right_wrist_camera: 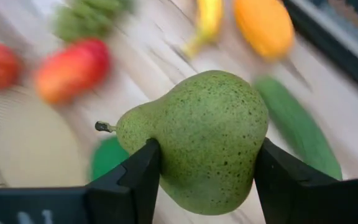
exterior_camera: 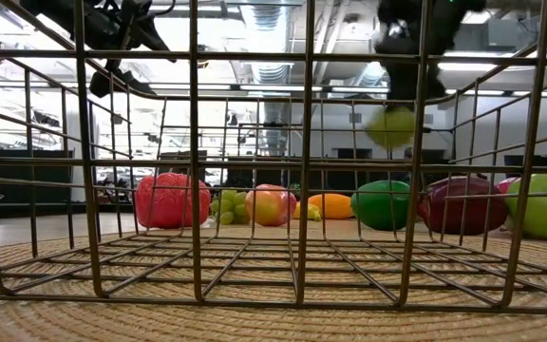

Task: Build produce basket
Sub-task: Put the top pear into the wire basket

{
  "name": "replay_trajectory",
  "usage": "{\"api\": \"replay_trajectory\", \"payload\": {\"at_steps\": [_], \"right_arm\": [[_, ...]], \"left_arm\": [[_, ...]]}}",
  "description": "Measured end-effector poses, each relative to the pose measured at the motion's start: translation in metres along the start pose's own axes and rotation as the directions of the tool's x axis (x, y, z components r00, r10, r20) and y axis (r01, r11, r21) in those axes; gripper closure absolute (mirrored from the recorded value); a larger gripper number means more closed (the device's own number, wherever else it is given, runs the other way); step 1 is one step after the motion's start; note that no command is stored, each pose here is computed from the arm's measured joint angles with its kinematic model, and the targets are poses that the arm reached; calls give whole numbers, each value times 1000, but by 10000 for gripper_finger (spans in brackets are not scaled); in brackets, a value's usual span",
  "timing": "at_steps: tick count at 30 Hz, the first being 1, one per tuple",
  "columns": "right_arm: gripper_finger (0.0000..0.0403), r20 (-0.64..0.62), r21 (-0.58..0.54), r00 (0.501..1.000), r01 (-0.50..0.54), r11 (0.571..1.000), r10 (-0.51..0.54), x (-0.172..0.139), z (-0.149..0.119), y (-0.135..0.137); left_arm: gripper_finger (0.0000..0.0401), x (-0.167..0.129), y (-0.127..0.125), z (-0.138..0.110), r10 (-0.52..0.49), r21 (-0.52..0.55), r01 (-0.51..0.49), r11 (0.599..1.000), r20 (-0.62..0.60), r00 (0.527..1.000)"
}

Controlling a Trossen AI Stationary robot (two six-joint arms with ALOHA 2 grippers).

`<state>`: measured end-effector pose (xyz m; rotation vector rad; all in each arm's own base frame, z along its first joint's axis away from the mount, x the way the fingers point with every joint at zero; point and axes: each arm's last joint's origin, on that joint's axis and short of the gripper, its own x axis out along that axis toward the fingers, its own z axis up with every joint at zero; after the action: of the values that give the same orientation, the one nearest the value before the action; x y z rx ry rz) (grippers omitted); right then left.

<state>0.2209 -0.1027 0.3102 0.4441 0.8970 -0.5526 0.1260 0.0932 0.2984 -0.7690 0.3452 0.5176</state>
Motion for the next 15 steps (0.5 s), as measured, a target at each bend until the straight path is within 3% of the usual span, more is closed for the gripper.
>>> {"api": "replay_trajectory", "payload": {"at_steps": [7, 15], "right_arm": [[185, 93, -146, 981, -158, 977, 173, -25, 21, 63], [184, 64, -261, 926, -344, 902, 372, -41, 19, 152]], "left_arm": [[28, 0, 0, 0, -1, 3, 1, 1000, 0, 1000], [28, 0, 1, -3, -9, 65, 11, 998, -36, 999]]}}
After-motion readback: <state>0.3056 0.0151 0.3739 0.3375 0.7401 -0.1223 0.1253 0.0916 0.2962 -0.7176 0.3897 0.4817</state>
